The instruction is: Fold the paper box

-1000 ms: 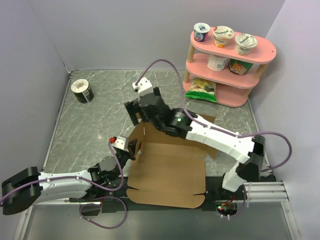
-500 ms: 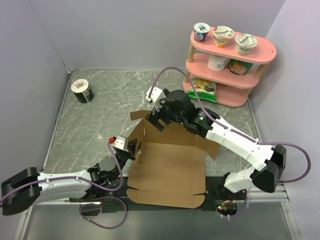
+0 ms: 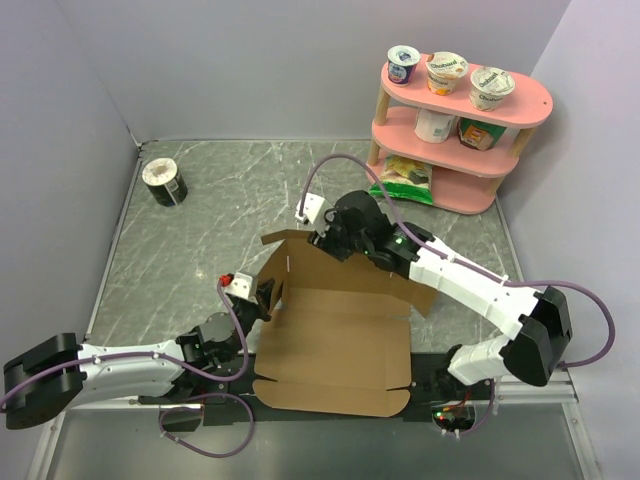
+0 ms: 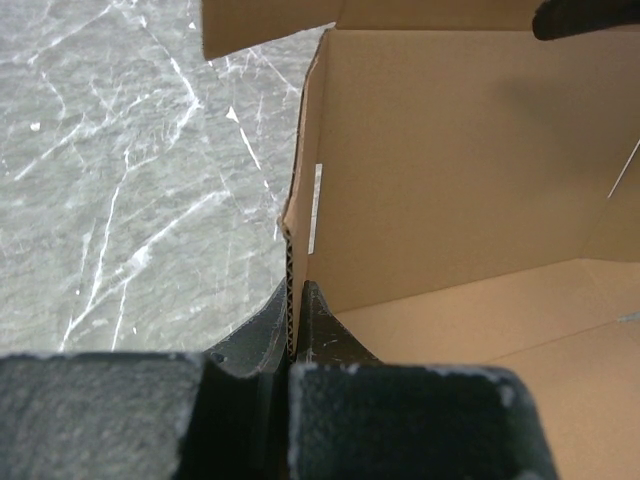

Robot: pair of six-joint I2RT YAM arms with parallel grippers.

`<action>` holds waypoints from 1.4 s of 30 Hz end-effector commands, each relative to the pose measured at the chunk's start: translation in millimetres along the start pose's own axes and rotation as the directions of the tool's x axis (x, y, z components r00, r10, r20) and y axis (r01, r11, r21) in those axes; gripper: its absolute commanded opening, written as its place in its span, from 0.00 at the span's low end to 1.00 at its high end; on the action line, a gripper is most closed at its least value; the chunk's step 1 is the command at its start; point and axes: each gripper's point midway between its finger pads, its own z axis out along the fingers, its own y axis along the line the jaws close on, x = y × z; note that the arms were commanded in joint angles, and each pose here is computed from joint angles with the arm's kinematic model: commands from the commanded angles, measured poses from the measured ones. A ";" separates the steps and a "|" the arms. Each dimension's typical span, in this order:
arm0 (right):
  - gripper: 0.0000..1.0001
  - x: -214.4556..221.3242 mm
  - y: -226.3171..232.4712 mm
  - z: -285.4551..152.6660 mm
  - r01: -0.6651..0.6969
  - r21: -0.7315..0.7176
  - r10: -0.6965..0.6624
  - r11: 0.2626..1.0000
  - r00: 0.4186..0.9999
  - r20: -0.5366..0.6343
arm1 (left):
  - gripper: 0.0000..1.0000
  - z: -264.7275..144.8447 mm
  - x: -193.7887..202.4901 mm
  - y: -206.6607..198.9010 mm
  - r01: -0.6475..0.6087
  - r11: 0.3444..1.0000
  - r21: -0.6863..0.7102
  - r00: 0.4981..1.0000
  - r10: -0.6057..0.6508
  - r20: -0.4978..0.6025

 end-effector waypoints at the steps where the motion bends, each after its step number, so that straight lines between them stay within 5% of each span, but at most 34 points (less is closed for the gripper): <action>1: 0.48 5.1 -7.0 -6.5 0.014 0.071 -0.015 0.997 1.000 0.015 | 0.01 -6.6 18.5 -0.5 0.040 0.999 0.013 0.998 -0.039 -0.046; 8: 0.38 22.6 3.5 1.9 0.055 0.126 -0.051 0.990 0.998 -0.031 | 0.02 -6.8 21.3 -0.6 0.069 0.998 0.000 0.996 -0.069 -0.063; 10: 0.35 24.5 7.0 2.9 0.063 0.128 -0.058 0.990 0.997 -0.041 | 0.04 -6.2 20.1 -1.4 0.090 0.996 -0.008 0.994 -0.090 -0.063; 13: 0.18 27.1 11.9 3.8 0.075 0.126 -0.070 0.989 0.996 -0.048 | 0.12 -5.7 17.9 -2.5 0.111 0.994 -0.014 0.991 -0.111 -0.068; 16: 0.16 35.3 14.3 6.3 0.085 0.131 -0.076 0.988 0.995 -0.066 | 0.20 -6.8 14.0 -2.1 0.145 0.989 -0.023 0.987 -0.146 -0.064; 19: 0.15 40.3 13.3 7.4 0.093 0.141 -0.083 0.986 0.993 -0.080 | 0.39 -9.0 9.2 -0.5 0.180 0.983 -0.033 0.982 -0.182 -0.058; 20: 0.15 41.6 12.9 7.7 0.093 0.143 -0.082 0.985 0.993 -0.083 | 0.56 -9.5 6.3 -2.7 0.193 0.981 -0.024 0.979 -0.194 -0.056; 22: 0.14 43.4 13.6 9.4 0.100 0.143 -0.089 0.985 0.992 -0.085 | 0.71 -10.4 -3.1 -4.7 0.204 0.979 -0.016 0.978 -0.205 -0.049; 23: 0.14 43.4 12.7 9.3 0.101 0.146 -0.089 0.984 0.992 -0.086 | 0.86 -10.4 -7.3 -3.8 0.216 0.976 -0.023 0.975 -0.217 -0.042; 25: 0.14 43.5 11.3 10.3 0.103 0.152 -0.090 0.983 0.992 -0.086 | 0.98 -11.7 -17.8 -1.6 0.226 0.973 -0.037 0.973 -0.227 -0.031; 42: 0.13 31.5 9.1 5.6 0.084 0.154 -0.080 0.984 0.996 -0.032 | 0.99 -34.7 -149.3 12.1 0.257 0.966 -0.009 0.951 -0.251 0.178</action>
